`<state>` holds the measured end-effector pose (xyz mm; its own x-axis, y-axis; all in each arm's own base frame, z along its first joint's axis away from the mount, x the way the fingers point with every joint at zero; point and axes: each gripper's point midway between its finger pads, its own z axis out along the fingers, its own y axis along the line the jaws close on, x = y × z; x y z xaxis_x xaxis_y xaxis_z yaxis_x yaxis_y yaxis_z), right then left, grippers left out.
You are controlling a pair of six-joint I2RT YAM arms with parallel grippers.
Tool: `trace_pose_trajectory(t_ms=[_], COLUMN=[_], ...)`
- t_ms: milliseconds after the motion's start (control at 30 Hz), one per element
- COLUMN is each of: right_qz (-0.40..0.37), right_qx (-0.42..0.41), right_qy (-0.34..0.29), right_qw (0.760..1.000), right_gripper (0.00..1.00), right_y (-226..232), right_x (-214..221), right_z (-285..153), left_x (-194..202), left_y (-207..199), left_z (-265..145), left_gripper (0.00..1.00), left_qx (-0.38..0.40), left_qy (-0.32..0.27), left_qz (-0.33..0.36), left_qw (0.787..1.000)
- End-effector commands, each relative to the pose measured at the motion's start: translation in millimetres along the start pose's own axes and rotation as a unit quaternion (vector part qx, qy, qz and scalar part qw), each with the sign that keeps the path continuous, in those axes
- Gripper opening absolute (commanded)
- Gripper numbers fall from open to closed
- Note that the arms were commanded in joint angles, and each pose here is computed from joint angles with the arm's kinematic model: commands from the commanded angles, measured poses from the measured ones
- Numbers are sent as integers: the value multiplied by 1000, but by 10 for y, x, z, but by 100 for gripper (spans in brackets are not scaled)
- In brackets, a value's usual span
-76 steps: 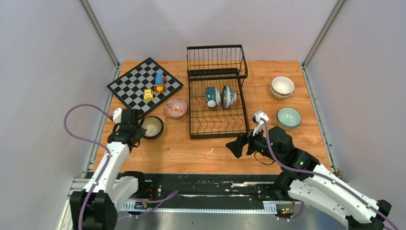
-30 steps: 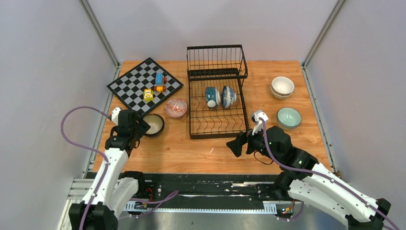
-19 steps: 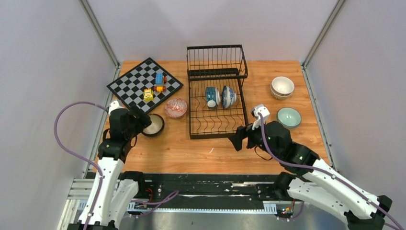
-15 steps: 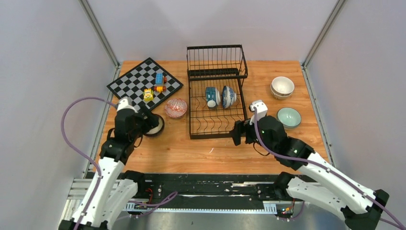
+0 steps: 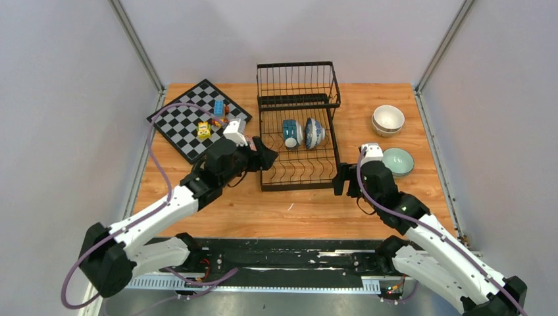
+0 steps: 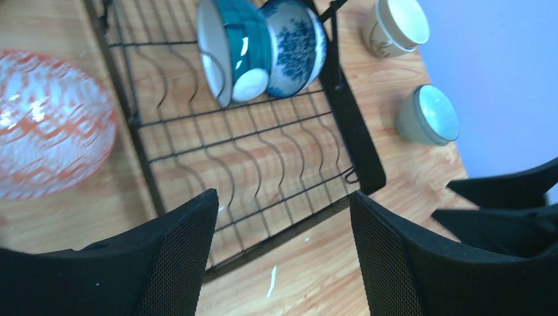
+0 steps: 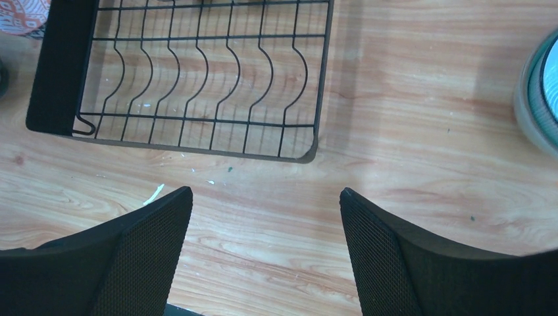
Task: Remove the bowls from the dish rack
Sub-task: Pick up the bowl from the dish rack.
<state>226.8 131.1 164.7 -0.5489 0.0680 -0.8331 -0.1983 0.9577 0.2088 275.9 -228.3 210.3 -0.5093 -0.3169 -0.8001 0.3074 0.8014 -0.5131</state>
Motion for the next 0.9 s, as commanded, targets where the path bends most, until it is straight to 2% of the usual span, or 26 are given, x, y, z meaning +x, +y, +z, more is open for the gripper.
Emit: trace_pose_trajectory(t_ms=[0,200,300,433,867], right_qz=[38,58,56,60,65], right_qx=[-3,-12,-25,-42,-91], right_qy=[-20,-39,-36,-37,-66], right_qw=[999,997,997,997,992], right_gripper=[84,79,78,78,78], right_y=[-57,0,76,137,256], right_x=[98,-16,-66,-77,-190], right_z=[40,118,144,130,-85], left_x=[-351,-236,-230,-214,35], left_y=[-491,-330,-237,-98,176], left_z=[303,769,924,1022,1413], left_gripper=[75,73,70,67,67], left_qx=[98,79,93,141,161], left_qy=[-69,-83,-75,-58,-14], left_qz=[-24,-28,-66,-137,-181], left_qw=[993,993,991,979,970])
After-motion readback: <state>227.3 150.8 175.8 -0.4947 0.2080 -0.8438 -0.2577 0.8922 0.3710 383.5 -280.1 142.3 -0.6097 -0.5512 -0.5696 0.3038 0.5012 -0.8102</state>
